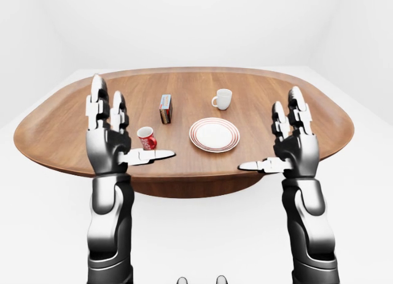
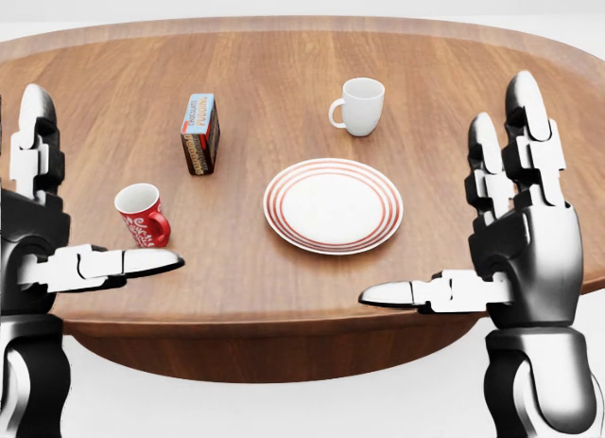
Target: Pick up the red mug and put it on the plate
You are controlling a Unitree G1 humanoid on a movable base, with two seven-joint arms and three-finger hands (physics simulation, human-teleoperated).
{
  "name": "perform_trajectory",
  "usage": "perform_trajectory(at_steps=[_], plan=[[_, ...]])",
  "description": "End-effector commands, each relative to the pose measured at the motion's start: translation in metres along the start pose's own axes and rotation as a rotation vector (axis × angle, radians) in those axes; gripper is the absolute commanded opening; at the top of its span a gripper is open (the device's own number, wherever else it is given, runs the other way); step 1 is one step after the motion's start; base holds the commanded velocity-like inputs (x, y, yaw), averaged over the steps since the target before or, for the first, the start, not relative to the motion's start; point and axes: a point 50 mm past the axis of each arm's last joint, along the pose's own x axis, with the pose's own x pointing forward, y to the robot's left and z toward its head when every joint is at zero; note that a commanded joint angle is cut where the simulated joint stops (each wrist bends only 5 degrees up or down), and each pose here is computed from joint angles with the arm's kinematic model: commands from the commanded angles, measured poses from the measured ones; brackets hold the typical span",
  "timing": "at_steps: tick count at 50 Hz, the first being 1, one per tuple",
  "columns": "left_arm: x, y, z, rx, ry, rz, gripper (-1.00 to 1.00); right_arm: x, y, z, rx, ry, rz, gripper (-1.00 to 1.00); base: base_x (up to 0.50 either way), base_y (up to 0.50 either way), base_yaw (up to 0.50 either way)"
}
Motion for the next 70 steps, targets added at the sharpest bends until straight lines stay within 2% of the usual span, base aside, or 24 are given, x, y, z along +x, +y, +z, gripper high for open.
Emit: perform_trajectory(at_steps=[1, 14, 29, 47, 48, 55, 56, 70], plan=[[0.010, -0.002, 0.031, -0.045, -0.140, 0.009, 1.00, 0.005, -0.001, 0.034, 0.028, -0.153, -0.002, 1.00, 0.00, 0.00, 0.00], [0.016, 0.002, 0.026, -0.036, -0.121, 0.019, 1.00, 0.007, -0.002, 0.037, 0.007, -0.167, 0.001, 1.00, 0.00, 0.01, 0.00], [0.020, 0.006, 0.023, -0.023, -0.109, 0.031, 1.00, 0.006, -0.004, 0.035, -0.010, -0.154, 0.003, 1.00, 0.00, 0.49, 0.00], [0.018, 0.008, 0.022, -0.014, -0.102, 0.031, 1.00, 0.004, -0.003, 0.034, -0.018, -0.151, 0.010, 1.00, 0.00, 0.50, 0.00], [0.018, 0.008, 0.023, -0.011, -0.106, 0.031, 1.00, 0.004, -0.004, 0.032, -0.055, -0.138, -0.007, 1.00, 0.00, 0.00, 0.00], [0.018, 0.008, 0.024, -0.014, -0.110, 0.031, 1.00, 0.003, -0.006, 0.034, -0.042, -0.146, -0.012, 1.00, 0.00, 0.00, 0.00], [0.016, 0.011, 0.022, -0.016, -0.099, 0.035, 1.00, 0.000, -0.002, 0.031, -0.015, -0.131, 0.023, 1.00, 0.50, 0.00, 0.00], [0.016, 0.012, 0.023, -0.017, -0.103, 0.037, 1.00, -0.001, -0.002, 0.032, -0.014, -0.134, 0.026, 1.00, 0.50, 0.00, 0.00]])
